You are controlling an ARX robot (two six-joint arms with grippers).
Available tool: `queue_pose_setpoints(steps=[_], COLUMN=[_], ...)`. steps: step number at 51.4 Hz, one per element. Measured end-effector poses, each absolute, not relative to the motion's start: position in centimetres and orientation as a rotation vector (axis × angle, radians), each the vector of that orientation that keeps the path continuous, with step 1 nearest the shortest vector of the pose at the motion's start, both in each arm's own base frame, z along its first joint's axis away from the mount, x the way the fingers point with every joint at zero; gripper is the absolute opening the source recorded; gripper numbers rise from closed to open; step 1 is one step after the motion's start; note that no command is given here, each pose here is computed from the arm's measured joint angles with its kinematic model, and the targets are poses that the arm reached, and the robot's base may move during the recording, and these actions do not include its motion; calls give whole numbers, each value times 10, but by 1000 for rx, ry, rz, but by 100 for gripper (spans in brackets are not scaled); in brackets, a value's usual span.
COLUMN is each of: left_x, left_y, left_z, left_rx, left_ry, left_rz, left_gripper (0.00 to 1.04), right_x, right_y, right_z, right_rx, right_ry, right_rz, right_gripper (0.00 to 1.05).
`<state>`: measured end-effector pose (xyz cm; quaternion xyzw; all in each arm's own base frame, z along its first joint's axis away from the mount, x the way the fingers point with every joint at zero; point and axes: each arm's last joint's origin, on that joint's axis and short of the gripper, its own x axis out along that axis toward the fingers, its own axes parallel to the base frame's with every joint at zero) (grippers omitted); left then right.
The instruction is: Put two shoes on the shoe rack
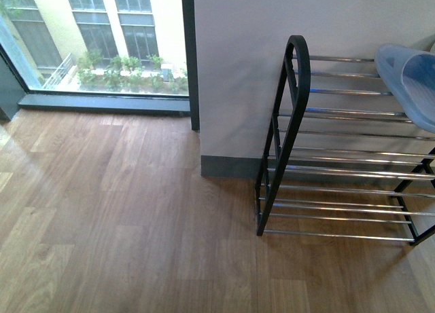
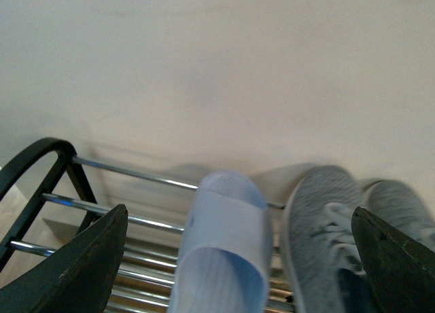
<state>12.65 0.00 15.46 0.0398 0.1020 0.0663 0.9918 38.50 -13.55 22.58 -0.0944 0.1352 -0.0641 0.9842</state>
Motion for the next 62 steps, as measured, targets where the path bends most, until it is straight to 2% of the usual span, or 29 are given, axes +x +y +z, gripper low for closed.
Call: queue_pose_setpoints(steps=[6, 13, 16, 20, 23, 26, 39, 43, 62], left_x=[126, 126, 126, 126, 126, 126, 126, 126, 126], left_y=[0, 0, 0, 0, 0, 0, 0, 0, 0], left_z=[155, 155, 155, 155, 155, 155, 155, 155, 155], left_rx=[80, 80, 80, 80, 80, 80, 80, 80, 80], left_ry=[205, 205, 205, 204, 204, 205, 204, 204, 204], left_rz=[133, 133, 133, 133, 133, 133, 133, 133, 133], left_gripper=[2, 2, 2, 2, 2, 2, 2, 2, 2], right_x=[340, 273, 257, 244, 236, 229, 186, 180, 153], right_y=[-155, -173, -171, -158, -136, -120, -57, -49, -22], right_z=[247, 245, 241, 239, 234, 229, 197, 194, 179], right_rx=[-286, -333, -336, -240, -163, -120, -13, -14, -9], right_ry=[232, 310, 324, 108, 21, 4, 13, 10, 13], right_rz=[-232, -366, -381, -179, -55, -19, -15, -12, -6], right_gripper=[95, 95, 95, 82, 72, 65, 10, 1, 2])
